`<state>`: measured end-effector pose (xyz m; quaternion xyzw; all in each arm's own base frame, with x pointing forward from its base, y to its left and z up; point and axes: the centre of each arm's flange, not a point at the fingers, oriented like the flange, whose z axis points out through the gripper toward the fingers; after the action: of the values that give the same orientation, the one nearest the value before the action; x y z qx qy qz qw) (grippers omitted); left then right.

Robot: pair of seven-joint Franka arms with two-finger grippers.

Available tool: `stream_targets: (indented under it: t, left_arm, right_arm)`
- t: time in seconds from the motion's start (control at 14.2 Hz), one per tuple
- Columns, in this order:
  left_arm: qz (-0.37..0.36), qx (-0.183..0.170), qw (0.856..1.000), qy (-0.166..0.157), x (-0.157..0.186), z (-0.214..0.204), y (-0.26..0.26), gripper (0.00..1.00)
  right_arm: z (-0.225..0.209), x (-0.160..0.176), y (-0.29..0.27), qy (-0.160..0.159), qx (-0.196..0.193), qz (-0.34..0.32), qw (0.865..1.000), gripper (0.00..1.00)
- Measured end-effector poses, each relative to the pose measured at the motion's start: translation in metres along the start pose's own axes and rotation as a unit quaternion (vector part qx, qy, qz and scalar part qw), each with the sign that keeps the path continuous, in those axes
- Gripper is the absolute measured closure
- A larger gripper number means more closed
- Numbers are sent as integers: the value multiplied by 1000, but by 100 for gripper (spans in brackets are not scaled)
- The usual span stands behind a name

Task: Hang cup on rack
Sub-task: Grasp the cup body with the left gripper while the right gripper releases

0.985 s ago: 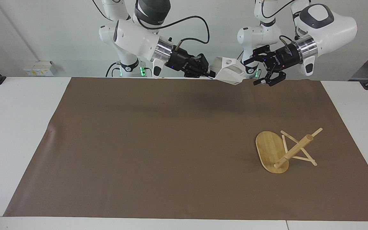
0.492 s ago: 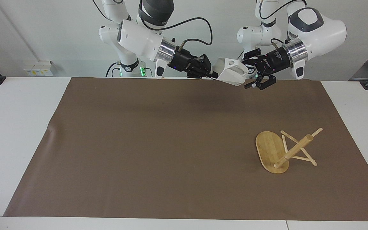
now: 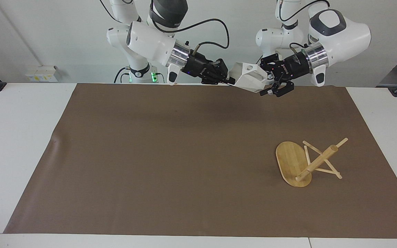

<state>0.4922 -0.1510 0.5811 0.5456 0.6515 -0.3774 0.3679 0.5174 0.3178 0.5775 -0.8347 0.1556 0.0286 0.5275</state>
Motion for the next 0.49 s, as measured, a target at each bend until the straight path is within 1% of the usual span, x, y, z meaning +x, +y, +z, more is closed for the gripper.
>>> stream_targets:
  t: [0.07, 0.14, 0.21, 0.28, 0.35, 0.49]
  left_arm:
    - [4, 1, 1000, 0, -2, 1, 0, 0]
    - [6, 3, 1000, 0, -3, 3, -1, 7]
    - [7, 3, 1000, 0, -3, 3, 0, 7]
    - [8, 2, 1000, 0, -2, 3, 0, 14]
    - [12, 2, 1000, 0, -2, 2, 1, 24]
    - [15, 3, 1000, 0, -2, 2, 1, 24]
  right_arm:
    - [0, 0, 0, 0, 0, 0, 1000, 95]
    - [0, 0, 0, 0, 0, 0, 1000, 95]
    - [0, 0, 0, 0, 0, 0, 1000, 95]
    - [0, 0, 0, 0, 0, 0, 1000, 95]
    - [0, 0, 0, 0, 0, 0, 1000, 95]
    - [0, 0, 0, 0, 0, 0, 1000, 95]
